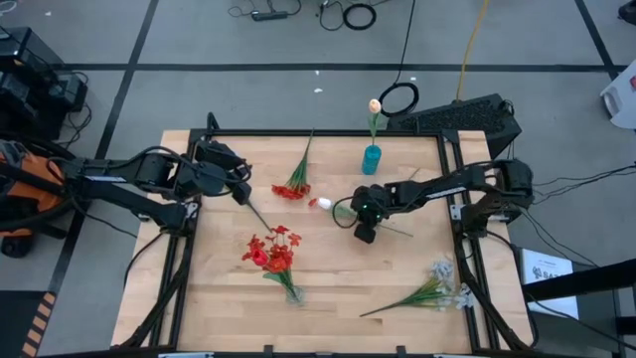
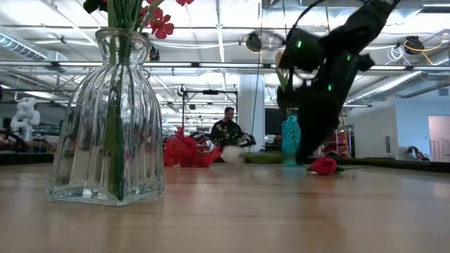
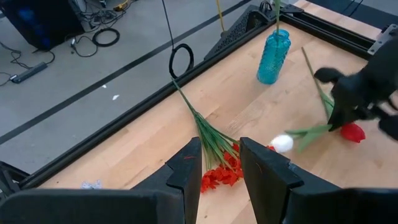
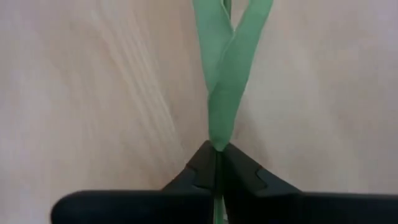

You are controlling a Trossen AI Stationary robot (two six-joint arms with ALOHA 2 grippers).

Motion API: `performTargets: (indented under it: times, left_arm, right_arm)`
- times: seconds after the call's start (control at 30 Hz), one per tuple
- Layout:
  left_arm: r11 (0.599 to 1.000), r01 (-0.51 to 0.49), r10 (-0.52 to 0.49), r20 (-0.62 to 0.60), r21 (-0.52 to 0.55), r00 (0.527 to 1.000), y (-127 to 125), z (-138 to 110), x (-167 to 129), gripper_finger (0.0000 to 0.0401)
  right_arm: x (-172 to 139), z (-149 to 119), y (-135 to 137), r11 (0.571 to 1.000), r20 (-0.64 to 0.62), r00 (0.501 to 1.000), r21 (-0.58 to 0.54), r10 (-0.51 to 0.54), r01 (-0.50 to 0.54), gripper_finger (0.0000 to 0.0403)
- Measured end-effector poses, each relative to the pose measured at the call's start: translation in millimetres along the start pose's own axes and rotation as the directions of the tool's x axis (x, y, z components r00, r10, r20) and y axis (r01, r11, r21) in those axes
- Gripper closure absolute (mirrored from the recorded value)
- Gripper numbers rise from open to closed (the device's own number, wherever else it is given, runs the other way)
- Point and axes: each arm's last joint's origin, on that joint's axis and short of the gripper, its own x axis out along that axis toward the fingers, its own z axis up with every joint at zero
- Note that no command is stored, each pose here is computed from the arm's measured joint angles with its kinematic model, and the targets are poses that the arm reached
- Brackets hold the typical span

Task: Sort flowers into vase by color
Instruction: Put the white flower into the blue vase

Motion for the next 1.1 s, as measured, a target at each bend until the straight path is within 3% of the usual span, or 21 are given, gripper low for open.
performTargets:
  times: [0.2,0.37,0.53,0.67,0.8,0.87,0.93,1.1]
  left_arm:
    - [1.0,0.003,-0.003,-0.002,0.0,1.0,-0.1,-0.1,0.0,0.0286]
    - [1.0,0.004,-0.004,-0.003,0.001,1.0,-0.1,-0.1,0.0,0.0286]
    - [1.0,0.005,-0.005,-0.004,0.001,1.0,-0.1,-0.1,0.0,0.0286]
    - [1.0,0.005,-0.005,-0.004,0.002,1.0,-0.1,-0.1,0.0,0.0286]
    - [1.0,0.005,-0.005,-0.004,0.002,1.0,-0.2,-0.2,0.0,0.0286]
    - [1.0,0.006,-0.006,-0.004,0.002,1.0,-0.2,-0.2,0.0,0.0286]
    - [1.0,0.006,-0.006,-0.004,0.002,1.0,-0.1,-0.1,-0.1,0.0286]
    - [1.0,0.006,-0.006,-0.004,0.002,1.0,-0.1,-0.1,-0.1,0.0286]
  right_arm:
    - [-61.0,16.0,3.5,0.998,0.253,0.966,0.02,0.052,-0.059,0.04]
    - [-121.5,14.4,-1.1,0.999,0.471,0.881,0.019,-0.035,0.029,0.04]
    - [-157.9,-11.0,-14.4,0.969,0.469,0.857,-0.013,-0.212,0.247,0.04]
    - [-173.5,-30.1,-22.0,0.96,0.441,0.855,0.074,-0.273,0.269,0.0401]
    - [-174.1,-44.6,-26.5,0.97,0.558,0.798,0.058,-0.227,0.235,0.0402]
    - [-169.3,-52.0,-30.0,0.978,0.653,0.731,0.08,-0.197,0.192,0.0402]
    - [-162.4,-58.5,-34.7,0.985,0.768,0.618,0.106,-0.169,0.138,0.0402]
    - [-151.1,-71.2,-51.8,0.989,0.97,0.196,0.133,-0.144,0.07,0.0402]
